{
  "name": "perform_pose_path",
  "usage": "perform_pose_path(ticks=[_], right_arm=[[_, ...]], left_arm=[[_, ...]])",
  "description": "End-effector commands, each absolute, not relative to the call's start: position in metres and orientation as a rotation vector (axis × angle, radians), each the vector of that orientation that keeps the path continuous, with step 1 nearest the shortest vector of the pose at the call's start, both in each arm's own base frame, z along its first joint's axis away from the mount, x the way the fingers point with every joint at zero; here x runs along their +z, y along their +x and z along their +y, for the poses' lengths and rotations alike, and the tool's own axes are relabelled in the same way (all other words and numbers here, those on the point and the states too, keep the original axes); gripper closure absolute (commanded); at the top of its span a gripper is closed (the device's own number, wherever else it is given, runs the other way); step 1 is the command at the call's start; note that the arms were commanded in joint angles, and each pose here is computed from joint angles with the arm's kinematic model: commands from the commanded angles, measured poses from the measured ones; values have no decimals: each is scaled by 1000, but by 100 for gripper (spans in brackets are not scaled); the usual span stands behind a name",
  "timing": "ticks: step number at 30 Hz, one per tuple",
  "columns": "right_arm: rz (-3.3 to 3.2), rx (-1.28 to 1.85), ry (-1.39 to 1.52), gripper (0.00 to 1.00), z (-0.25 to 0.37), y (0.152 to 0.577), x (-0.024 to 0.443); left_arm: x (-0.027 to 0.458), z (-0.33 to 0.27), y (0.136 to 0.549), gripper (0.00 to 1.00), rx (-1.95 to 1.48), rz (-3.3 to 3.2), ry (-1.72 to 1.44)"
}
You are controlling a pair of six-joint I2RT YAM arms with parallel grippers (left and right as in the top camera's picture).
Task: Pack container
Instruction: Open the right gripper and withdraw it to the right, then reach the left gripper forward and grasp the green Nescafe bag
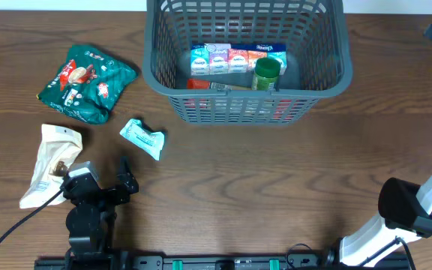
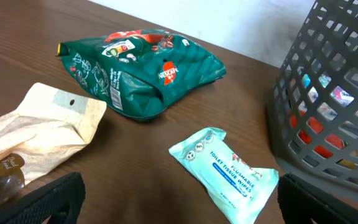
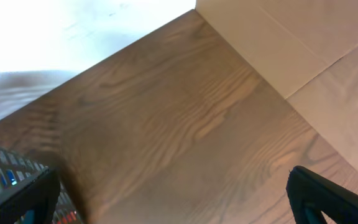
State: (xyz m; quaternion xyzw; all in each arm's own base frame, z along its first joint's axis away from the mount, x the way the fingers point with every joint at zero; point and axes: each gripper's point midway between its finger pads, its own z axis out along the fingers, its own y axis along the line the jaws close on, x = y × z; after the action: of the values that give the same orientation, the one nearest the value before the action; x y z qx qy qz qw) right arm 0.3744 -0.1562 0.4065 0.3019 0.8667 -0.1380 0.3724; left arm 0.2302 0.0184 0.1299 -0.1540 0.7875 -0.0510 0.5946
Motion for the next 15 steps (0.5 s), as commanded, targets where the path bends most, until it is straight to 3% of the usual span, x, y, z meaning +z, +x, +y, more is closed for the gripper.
perform_pose_path(ticks=[1,9,15], right_arm=[[2223,-346,794,1,-158,374,404],[2223,-346,794,1,-158,374,404],[2223,-346,794,1,-158,374,404]], left_arm=[[118,22,228,1,-96,1860,-381],[126,17,229,1,-134,1845,-361],[195,22,224,1,-119,1763,-374]])
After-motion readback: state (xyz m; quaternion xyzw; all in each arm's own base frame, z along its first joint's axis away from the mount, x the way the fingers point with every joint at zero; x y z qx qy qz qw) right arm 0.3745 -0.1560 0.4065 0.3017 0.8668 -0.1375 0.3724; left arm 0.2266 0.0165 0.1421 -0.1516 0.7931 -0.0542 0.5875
